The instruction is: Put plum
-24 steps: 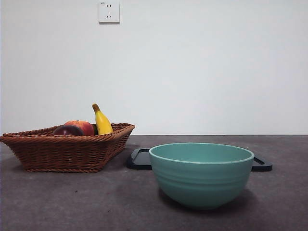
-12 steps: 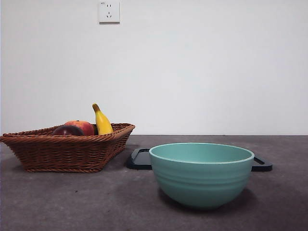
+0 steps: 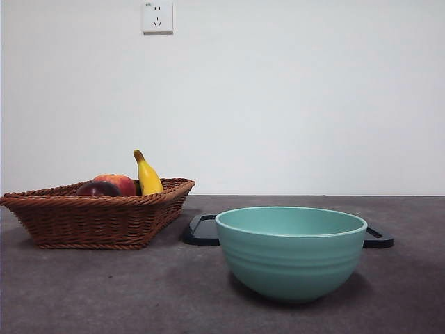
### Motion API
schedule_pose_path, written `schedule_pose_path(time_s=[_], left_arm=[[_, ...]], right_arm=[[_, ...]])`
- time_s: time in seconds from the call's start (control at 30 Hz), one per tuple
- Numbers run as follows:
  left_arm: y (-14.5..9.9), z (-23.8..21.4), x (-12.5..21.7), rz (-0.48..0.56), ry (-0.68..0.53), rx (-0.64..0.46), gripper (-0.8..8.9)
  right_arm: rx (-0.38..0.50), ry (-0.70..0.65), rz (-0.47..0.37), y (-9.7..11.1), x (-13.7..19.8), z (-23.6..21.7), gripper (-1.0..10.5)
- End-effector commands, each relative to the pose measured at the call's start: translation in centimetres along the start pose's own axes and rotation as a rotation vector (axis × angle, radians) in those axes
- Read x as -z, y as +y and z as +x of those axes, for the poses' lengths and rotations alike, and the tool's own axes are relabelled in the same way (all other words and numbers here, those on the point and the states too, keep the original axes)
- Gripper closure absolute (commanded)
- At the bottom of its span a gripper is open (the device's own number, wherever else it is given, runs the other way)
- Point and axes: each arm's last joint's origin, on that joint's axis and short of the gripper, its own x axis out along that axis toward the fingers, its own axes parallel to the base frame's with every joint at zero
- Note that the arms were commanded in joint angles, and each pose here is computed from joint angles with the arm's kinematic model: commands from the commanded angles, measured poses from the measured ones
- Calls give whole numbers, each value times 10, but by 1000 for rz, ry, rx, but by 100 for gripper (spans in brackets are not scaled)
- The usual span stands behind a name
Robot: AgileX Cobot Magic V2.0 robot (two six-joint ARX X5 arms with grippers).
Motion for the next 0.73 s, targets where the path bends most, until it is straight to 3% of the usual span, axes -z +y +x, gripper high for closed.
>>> schedule_pose_path(time_s=[0.03, 0.27, 0.73], left_arm=[[0, 2, 7, -12, 27, -3, 804], [0, 2, 7, -12, 27, -3, 804], [0, 2, 7, -12, 27, -3, 804]], right_arm=[[7, 28, 32, 0, 5, 0, 939], [12, 129, 50, -1, 15, 0, 939], [9, 115, 55, -1, 13, 0, 939]])
